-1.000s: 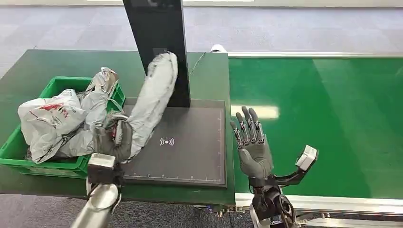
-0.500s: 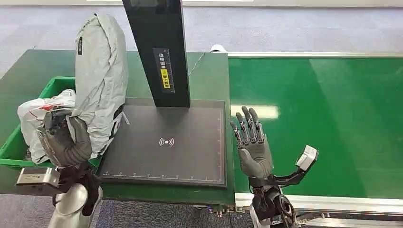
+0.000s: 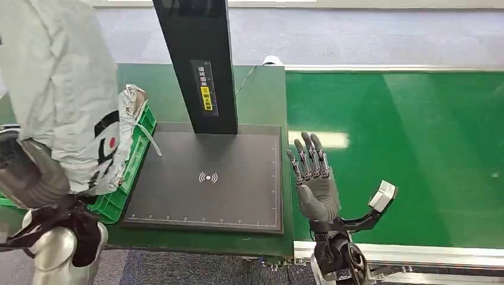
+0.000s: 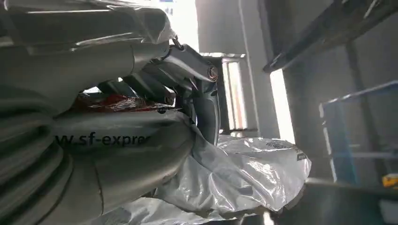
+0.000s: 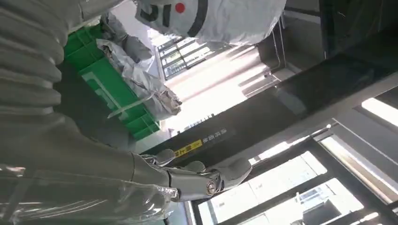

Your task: Moved the parcel from conveyor to table for the left to box.

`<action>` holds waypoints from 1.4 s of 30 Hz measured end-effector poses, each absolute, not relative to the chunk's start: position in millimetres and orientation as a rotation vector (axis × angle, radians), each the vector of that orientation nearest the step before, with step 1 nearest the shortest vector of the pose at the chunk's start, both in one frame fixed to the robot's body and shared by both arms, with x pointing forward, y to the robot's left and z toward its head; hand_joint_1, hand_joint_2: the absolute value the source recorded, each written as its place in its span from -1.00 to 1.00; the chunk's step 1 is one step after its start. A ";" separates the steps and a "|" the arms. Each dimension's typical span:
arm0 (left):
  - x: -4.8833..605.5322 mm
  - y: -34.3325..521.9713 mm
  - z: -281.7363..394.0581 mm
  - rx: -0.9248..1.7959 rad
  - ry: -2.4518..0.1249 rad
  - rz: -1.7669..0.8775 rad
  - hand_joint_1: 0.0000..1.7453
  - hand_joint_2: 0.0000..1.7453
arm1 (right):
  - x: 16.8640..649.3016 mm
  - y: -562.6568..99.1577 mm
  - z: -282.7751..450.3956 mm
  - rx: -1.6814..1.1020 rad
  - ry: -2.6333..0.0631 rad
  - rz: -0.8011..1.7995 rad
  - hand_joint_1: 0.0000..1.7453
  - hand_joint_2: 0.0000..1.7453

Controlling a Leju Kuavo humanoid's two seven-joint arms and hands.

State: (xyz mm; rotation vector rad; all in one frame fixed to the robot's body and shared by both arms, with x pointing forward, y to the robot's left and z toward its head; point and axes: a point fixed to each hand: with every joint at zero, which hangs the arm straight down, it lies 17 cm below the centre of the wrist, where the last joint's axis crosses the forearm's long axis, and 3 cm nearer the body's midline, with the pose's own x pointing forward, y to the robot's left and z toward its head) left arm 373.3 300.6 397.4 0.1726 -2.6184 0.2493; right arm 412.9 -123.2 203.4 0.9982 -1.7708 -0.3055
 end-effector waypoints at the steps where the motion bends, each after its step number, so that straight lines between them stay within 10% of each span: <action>1: 372.3 310.4 404.0 0.198 -2.629 0.268 1.00 1.00 | 412.8 -123.0 203.4 0.999 -1.771 -0.306 -1.00 1.00; 22: 394.0 570.4 430.6 0.863 -2.335 0.594 1.00 1.00 | 412.4 -118.8 193.8 1.008 -1.746 -0.334 -1.00 1.00; 42: 549.3 566.1 353.9 1.298 -1.679 -0.212 1.00 1.00 | 411.3 -109.6 188.8 1.031 -1.716 -0.308 -1.00 1.00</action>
